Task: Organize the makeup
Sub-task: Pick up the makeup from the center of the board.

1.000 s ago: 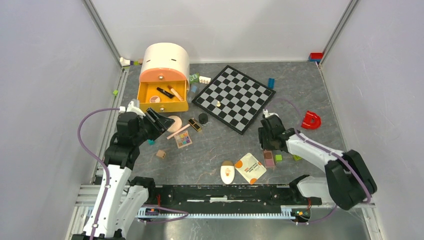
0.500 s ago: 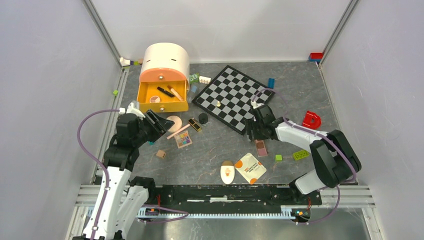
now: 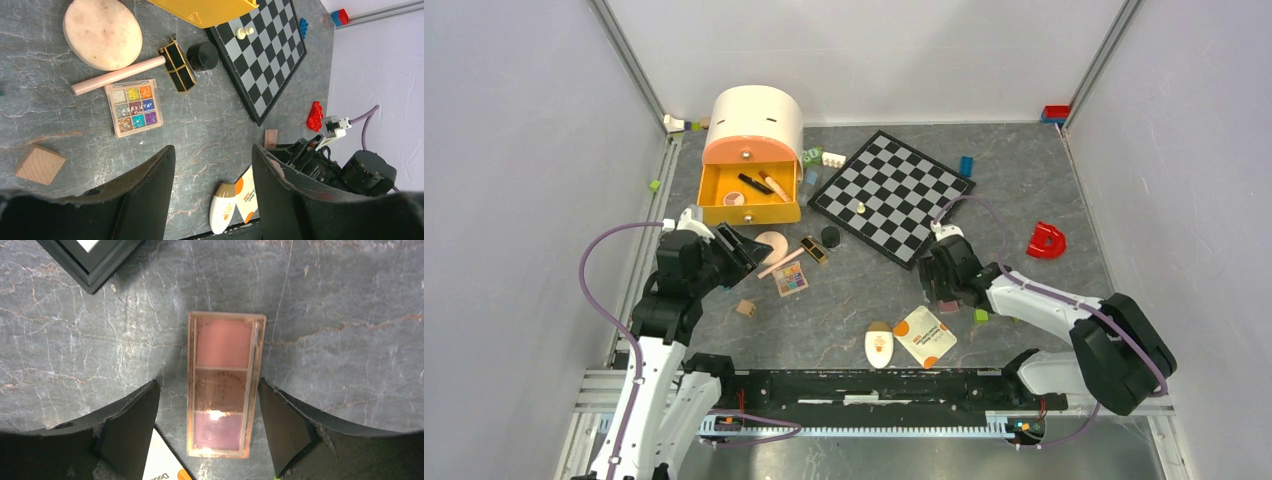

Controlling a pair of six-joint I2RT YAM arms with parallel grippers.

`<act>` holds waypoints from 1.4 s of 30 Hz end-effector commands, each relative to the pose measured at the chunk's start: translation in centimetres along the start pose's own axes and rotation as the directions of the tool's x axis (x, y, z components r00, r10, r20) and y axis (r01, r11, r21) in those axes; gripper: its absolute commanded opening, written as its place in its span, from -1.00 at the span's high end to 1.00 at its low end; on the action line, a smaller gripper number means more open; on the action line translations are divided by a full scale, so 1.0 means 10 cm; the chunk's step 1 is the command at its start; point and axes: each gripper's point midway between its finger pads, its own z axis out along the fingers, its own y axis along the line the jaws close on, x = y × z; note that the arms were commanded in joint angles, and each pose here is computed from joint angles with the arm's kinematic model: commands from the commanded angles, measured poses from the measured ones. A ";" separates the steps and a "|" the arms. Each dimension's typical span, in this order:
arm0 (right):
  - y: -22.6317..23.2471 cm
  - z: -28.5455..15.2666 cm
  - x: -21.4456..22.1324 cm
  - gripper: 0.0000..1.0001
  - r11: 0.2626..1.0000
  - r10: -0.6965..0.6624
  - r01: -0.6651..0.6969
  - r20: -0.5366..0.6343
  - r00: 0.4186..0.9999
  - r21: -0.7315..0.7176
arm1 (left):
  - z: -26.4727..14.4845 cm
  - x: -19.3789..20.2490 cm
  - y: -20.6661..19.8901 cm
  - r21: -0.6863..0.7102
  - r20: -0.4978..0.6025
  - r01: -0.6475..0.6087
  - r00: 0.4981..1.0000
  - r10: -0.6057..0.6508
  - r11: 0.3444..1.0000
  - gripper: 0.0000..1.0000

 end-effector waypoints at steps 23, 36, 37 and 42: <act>-0.06 -0.31 0.29 0.19 1.000 0.005 -0.006 -0.036 0.999 -0.004 | 0.00 0.07 -0.14 0.082 -0.052 -0.042 0.998 0.047 0.996 -0.31; 0.83 -0.99 -0.67 0.25 0.949 -0.078 0.165 0.303 0.950 -0.270 | -0.01 0.21 -0.78 0.208 -0.110 -0.132 0.982 0.157 0.969 -0.37; 0.89 -1.04 -0.70 0.25 0.939 -0.082 0.180 0.315 0.945 -0.293 | 0.02 0.27 -0.83 0.214 -0.113 -0.146 0.978 0.172 0.966 -0.38; 1.13 -1.22 -0.75 0.26 0.886 -0.161 0.298 0.367 0.916 -0.356 | 0.09 0.58 -1.03 0.228 -0.169 -0.212 0.952 0.253 0.950 -0.42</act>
